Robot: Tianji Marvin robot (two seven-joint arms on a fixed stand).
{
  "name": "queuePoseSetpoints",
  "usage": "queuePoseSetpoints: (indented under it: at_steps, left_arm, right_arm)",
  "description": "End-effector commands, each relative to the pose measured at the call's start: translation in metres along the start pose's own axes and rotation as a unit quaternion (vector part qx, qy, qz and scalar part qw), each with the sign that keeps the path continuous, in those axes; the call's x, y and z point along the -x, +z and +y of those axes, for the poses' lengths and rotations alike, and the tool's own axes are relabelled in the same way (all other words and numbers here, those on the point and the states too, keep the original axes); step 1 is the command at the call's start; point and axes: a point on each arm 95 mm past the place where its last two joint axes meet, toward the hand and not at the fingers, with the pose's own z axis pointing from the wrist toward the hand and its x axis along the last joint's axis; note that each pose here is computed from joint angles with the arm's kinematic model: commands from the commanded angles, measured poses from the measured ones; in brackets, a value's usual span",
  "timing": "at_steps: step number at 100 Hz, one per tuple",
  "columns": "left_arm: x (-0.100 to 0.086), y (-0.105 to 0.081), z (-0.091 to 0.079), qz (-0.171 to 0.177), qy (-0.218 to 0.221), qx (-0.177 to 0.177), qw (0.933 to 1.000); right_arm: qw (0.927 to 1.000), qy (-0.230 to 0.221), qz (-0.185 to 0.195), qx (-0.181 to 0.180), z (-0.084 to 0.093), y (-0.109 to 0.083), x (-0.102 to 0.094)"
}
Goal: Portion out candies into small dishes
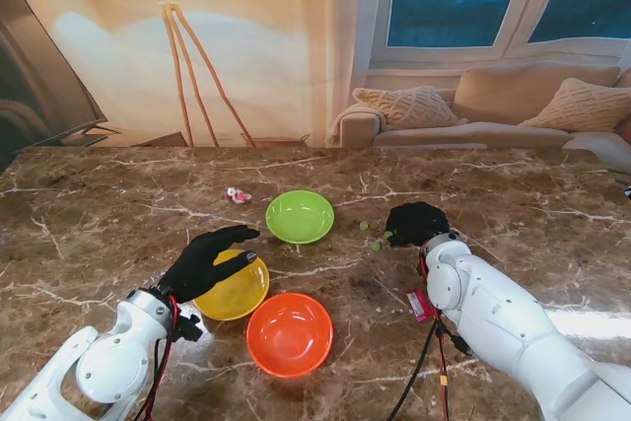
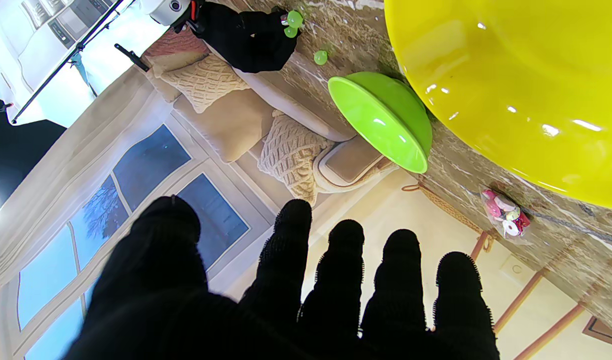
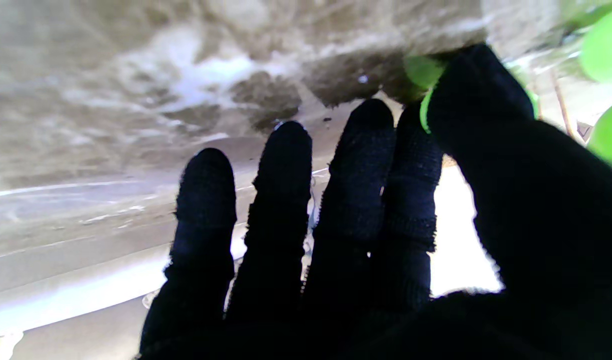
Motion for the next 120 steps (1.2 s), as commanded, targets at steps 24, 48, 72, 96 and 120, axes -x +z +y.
queuePoseSetpoints:
  at_steps: [24,48,72,96,120]
  left_arm:
    - [0.000,-0.002,0.002,-0.003,-0.001,0.004,1.0000]
    - [0.001,-0.002,0.002,-0.003,-0.001,0.004,1.0000]
    - [0.001,-0.002,0.002,-0.004,0.000,0.003,1.0000]
    - [0.001,-0.002,0.002,-0.004,0.001,0.002,1.0000]
    - [0.000,-0.003,0.002,-0.002,0.001,0.002,1.0000]
  right_arm:
    - [0.9994,0.019,-0.018,-0.024,-0.025,-0.018,0.010]
    - [0.9979,0.058,-0.026,0.013,-0.015,-0.027,0.008]
    - [0.9946,0.087,0.018,0.054,0.015,-0.055,-0.016]
    - [0.9864,0.119,0.103,0.044,0.030,-0.101,-0.060]
    - [0.9704,0.142,0.193,0.028,0.025,-0.143,-0.112]
